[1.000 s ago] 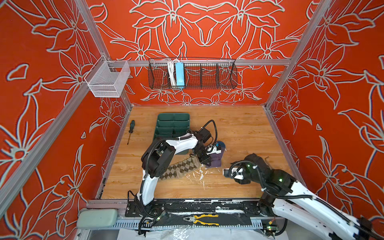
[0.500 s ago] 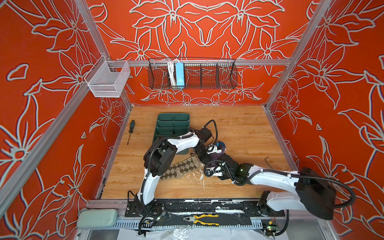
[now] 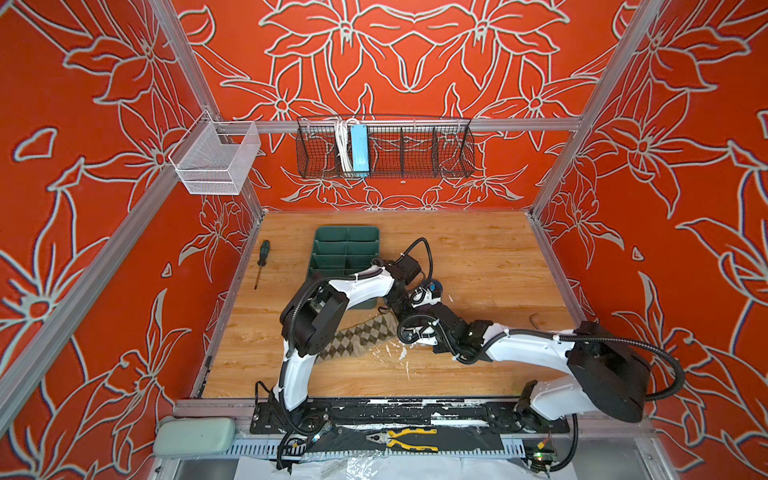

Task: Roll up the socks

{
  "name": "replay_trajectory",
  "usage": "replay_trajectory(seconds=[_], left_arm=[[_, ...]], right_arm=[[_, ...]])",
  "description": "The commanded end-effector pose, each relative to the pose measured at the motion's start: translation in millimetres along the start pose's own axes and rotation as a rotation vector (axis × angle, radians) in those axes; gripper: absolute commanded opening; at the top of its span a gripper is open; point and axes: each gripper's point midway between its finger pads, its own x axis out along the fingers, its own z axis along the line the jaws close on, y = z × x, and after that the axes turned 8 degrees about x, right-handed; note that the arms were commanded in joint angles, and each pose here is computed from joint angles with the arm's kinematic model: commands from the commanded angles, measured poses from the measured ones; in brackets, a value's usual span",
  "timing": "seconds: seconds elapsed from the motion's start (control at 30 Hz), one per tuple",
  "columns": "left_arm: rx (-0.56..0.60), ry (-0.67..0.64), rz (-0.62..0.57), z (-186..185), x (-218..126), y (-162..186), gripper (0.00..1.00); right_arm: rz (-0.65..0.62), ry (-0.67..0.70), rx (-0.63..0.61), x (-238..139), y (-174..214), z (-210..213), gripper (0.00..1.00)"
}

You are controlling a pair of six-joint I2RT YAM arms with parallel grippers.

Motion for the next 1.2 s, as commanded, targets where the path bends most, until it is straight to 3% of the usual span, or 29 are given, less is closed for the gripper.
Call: replay_trajectory(seconds=[0.0, 0.2, 0.33, 0.57, 0.77, 0.93, 1.17], left_arm=[[0.047, -0.124, -0.122, -1.7, -37.1, -21.3, 0.31], [0.05, -0.39, -0.293, 8.6, -98.3, -24.3, 0.36], [0.1, -0.588, -0.396, 5.2, -142.2, -16.7, 0.4], [0.308, -0.651, -0.403, -30.1, -162.4, 10.0, 0.46], [0.527, -0.651, -0.385, -62.7, -151.3, 21.8, 0.54], [0.791, -0.719, -0.222, -74.7, -105.1, 23.0, 0.66], [0.945, -0.756, -0.084, -64.1, -43.1, 9.5, 0.66]], right_arm=[[0.061, -0.143, 0.034, -4.0, 18.0, 26.4, 0.0], [0.024, -0.404, 0.123, -23.1, 14.5, 52.1, 0.0], [0.045, -0.575, 0.246, -36.0, 14.3, 54.5, 0.0], [0.131, -0.792, 0.413, -39.4, 16.3, 47.7, 0.0], [0.127, -0.792, 0.453, -19.4, 9.6, 28.9, 0.0], [0.159, -0.775, 0.458, -5.3, 17.2, 21.0, 0.01], [0.176, -0.778, 0.466, 1.4, 24.4, 22.9, 0.1]])
